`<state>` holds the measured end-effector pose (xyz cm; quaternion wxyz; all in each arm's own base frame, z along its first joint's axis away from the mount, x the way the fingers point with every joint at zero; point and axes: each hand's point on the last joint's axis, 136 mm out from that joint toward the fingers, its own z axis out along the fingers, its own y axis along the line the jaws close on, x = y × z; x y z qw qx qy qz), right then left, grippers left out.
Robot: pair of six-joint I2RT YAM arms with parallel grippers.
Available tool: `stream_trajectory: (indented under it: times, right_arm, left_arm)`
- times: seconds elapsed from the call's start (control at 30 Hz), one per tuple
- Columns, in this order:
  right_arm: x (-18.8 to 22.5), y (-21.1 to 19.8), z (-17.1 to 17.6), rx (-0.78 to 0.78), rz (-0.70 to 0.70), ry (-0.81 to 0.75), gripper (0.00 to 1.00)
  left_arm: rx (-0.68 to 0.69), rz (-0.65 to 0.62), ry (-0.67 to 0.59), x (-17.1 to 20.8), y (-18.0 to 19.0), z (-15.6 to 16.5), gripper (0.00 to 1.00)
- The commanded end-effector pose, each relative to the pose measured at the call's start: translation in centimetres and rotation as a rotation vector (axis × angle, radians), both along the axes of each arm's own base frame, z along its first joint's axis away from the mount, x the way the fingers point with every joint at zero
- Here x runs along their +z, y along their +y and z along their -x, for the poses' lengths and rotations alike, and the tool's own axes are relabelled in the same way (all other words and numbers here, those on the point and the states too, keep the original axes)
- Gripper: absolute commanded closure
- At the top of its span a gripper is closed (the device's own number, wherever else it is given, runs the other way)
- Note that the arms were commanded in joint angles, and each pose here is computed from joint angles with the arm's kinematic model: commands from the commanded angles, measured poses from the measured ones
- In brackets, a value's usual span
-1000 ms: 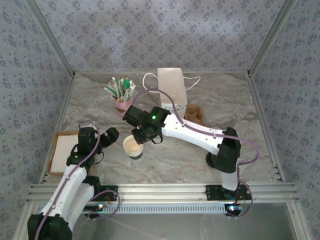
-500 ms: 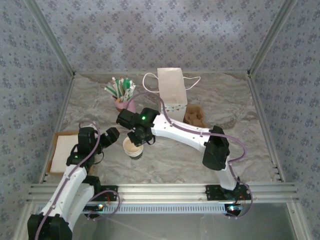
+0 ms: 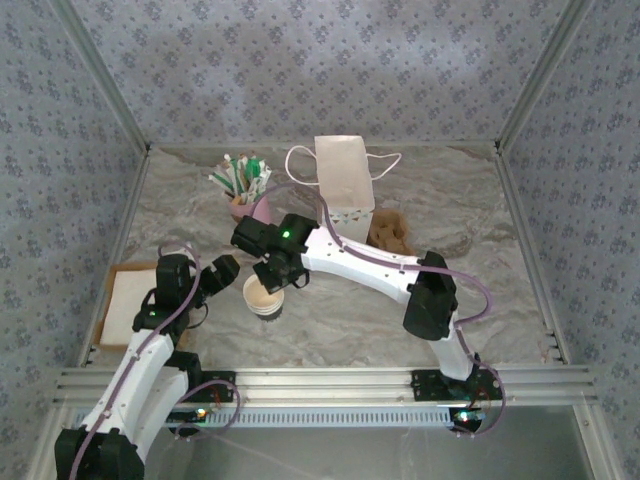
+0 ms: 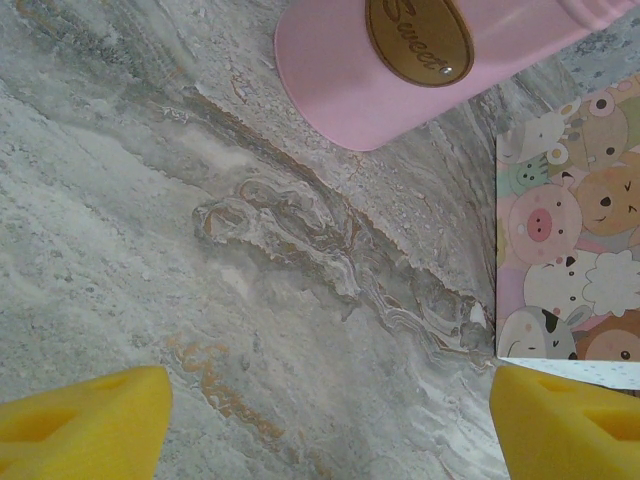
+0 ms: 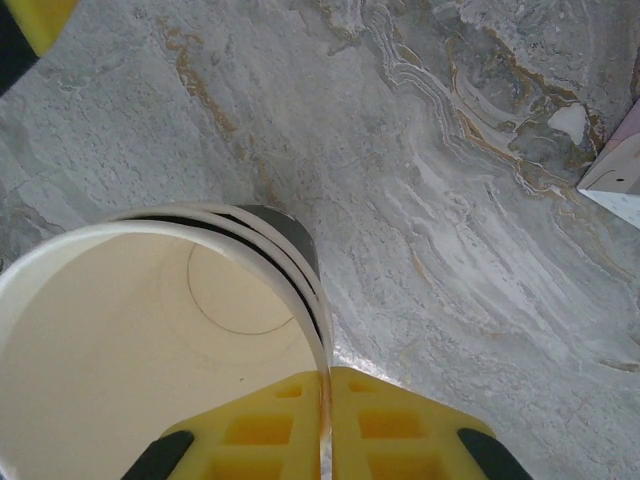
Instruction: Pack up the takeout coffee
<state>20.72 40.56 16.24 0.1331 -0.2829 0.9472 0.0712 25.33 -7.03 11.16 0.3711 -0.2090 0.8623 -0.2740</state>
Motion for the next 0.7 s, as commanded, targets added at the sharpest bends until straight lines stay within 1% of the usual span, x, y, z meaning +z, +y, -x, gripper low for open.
stream_trajectory:
  times: [0.0,0.13,0.4,0.67]
  right_arm:
    - [-0.4,0.0,0.4,0.0,0.021,0.024,0.91]
    - [-0.1,0.0,0.1,-0.011,0.01,0.018,0.95]
    - [1.2,0.3,-0.8,-0.035,-0.062,0.006,1.0]
    - [2.3,0.6,-1.8,-0.052,-0.107,-0.006,1.0]
  left_arm:
    - [-0.035,0.001,-0.05,1.3,-0.6,-0.3,0.17]
    - [-0.034,-0.001,-0.051,1.3,-0.5,-0.3,0.17]
    - [-0.033,-0.001,-0.051,1.3,-0.5,-0.3,0.17]
    - [-0.033,0.0,-0.054,1.4,-0.5,-0.3,0.17]
